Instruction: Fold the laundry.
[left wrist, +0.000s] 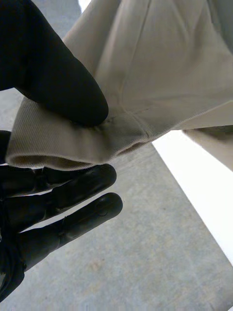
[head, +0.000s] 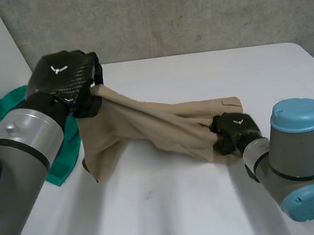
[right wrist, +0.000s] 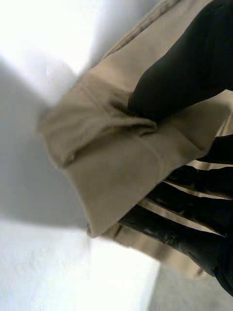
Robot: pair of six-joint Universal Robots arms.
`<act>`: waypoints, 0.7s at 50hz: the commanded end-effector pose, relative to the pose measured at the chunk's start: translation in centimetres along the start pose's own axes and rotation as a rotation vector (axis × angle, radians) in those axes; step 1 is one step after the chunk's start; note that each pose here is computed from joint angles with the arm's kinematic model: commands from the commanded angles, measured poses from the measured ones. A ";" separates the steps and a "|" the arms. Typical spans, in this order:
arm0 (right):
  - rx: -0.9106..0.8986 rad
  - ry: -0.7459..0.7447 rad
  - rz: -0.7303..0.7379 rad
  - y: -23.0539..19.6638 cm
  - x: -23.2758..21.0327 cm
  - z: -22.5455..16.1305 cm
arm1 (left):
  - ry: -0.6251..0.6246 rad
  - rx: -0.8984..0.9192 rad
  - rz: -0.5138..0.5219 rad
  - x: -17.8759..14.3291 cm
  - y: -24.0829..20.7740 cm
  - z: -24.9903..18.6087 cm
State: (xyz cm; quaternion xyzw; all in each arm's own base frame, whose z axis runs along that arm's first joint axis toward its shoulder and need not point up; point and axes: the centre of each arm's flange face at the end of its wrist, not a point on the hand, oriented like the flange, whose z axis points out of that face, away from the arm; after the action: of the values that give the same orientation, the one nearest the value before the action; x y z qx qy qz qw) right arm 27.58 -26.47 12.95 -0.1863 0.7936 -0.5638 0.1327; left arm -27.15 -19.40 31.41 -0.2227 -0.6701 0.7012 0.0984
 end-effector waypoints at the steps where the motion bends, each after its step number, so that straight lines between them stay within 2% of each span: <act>1: 0.094 -0.054 -0.175 -3.2 -0.4 -1.7 | -0.018 0.080 -0.021 -0.7 -2.5 -1.2; 5: 0.235 -0.081 -0.330 -8.4 -0.6 -4.7 | -0.035 0.147 -0.031 -1.4 -4.5 -1.9; 9: 0.375 -0.029 -0.439 -14.4 0.0 -8.3 | -0.054 0.235 -0.038 -2.0 -7.2 -2.6; 15: 0.503 0.007 -0.475 -23.0 0.0 -14.3 | -0.094 0.407 -0.053 -3.3 -12.4 -4.3; 22: 0.578 0.000 -0.489 -28.5 -0.4 -18.9 | -0.160 0.536 -0.054 -5.3 -16.1 -5.8; 28: 0.501 -0.010 -0.480 -28.1 -0.1 -15.2 | -0.182 0.512 -0.043 -5.9 -15.3 -4.1; 31: 0.414 -0.024 -0.470 -26.3 0.2 -11.9 | -0.173 0.444 -0.035 -5.5 -13.3 -1.3; 35: 0.285 -0.053 -0.456 -23.0 0.5 -7.1 | -0.148 0.318 -0.024 -4.6 -8.5 3.8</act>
State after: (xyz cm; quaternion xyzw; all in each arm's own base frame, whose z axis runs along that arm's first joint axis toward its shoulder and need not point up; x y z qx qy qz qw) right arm 25.87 -23.20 43.06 -0.3375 0.5819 -0.7386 0.0438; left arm -23.37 -18.63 46.37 -0.1183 -0.4976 0.8533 0.1018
